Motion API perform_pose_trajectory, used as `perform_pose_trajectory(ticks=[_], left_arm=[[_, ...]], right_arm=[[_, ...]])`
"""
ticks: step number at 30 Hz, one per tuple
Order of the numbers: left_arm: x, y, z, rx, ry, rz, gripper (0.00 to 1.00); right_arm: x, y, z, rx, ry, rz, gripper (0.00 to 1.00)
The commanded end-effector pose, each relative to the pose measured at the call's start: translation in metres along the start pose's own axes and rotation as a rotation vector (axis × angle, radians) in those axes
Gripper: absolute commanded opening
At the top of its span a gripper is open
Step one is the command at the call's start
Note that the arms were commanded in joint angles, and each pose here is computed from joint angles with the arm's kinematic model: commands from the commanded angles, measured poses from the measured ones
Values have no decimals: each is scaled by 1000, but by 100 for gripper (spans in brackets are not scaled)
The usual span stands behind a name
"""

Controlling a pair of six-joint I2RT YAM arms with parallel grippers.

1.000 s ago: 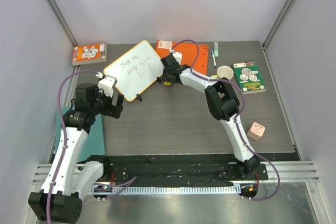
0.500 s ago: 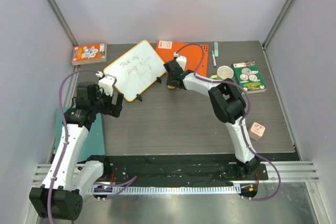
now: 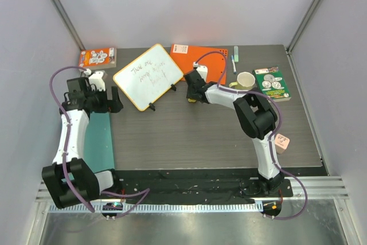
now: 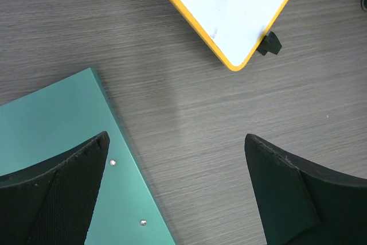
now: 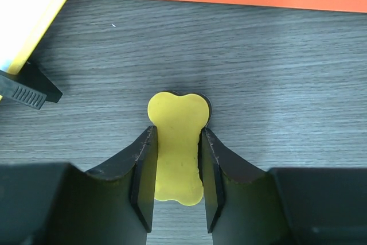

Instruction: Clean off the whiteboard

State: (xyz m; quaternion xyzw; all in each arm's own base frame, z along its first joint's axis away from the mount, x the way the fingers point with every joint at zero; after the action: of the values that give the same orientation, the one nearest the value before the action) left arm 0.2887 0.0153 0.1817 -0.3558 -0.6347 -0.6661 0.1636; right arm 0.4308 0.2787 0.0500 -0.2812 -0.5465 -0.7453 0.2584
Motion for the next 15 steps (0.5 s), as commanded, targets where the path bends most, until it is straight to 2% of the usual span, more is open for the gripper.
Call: perform_pose_trajectory(ticks=[1, 3, 7, 15], left_arm=[[1, 23, 2, 20, -69, -83, 99], [0, 21, 0, 17, -77, -83, 100], [2, 15, 2, 1, -46, -87, 100], [-4, 2, 8, -14, -9, -61, 100]], right_arm=[[9, -31, -20, 83, -38, 86, 44], [9, -30, -19, 73, -18, 72, 48], [13, -23, -17, 66, -19, 48, 47], [21, -8, -9, 76, -35, 4, 36]])
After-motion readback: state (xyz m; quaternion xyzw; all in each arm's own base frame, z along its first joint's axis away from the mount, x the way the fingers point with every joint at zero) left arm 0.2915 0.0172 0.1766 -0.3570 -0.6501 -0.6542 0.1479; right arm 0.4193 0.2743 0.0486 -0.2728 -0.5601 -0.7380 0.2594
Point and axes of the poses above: each gripper's point midway between its finger pads, its own x axis back along the fingers, its own z axis along the line the jaws close on, y = z × x, the point moved 3 cm from there along x, back along the fingers, and after that the axes turned 8 degrees about -x, right-handed, at the moved point
